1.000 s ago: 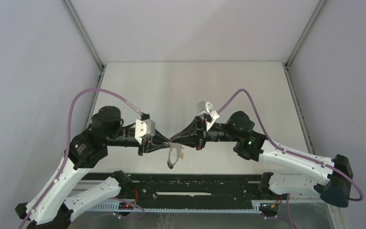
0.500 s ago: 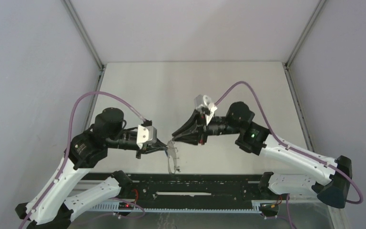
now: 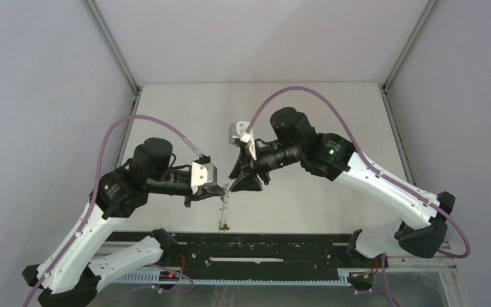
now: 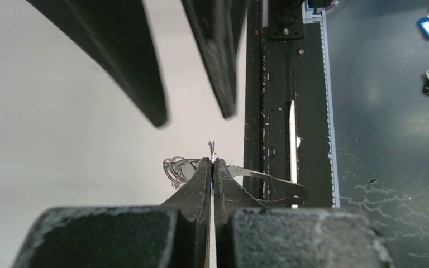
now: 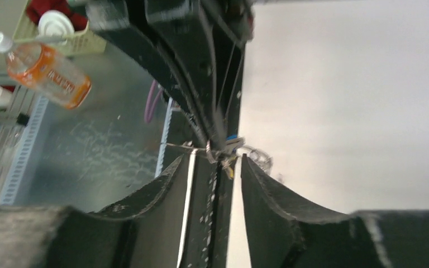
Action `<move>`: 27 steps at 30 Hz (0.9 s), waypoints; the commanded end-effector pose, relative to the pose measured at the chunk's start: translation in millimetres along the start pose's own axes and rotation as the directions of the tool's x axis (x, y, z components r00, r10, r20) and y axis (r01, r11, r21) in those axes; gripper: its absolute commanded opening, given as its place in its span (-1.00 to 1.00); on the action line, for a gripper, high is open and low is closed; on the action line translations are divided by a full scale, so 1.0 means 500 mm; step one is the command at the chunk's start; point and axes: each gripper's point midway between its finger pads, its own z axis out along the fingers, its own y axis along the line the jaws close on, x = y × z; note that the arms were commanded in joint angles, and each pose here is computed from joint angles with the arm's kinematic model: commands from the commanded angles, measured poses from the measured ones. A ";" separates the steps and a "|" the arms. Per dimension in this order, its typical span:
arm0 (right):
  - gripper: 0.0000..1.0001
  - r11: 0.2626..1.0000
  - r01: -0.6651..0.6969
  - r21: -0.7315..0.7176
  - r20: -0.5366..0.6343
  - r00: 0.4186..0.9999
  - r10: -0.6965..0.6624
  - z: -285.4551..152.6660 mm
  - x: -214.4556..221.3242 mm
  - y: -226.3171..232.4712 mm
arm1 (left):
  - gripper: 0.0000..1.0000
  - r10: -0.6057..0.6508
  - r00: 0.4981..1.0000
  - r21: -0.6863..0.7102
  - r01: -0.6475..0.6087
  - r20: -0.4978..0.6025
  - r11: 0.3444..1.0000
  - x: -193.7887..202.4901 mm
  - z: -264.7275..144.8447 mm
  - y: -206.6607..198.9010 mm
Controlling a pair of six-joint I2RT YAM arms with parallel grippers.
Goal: Put the keys on the keyring
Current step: Adjust the key on the keyring.
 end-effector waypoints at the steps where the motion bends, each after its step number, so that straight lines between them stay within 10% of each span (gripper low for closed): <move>1: -0.10 0.999 0.018 -0.036 -0.090 0.996 -0.022 0.003 0.027 0.026 | -0.99 0.062 0.993 -0.065 -0.056 0.097 0.996 -0.065 -0.017 0.022; 27: -0.58 0.997 0.073 0.015 -0.059 0.996 -0.072 0.037 0.007 0.002 | -0.99 0.021 0.993 -0.023 -0.018 0.119 1.000 -0.060 -0.007 0.005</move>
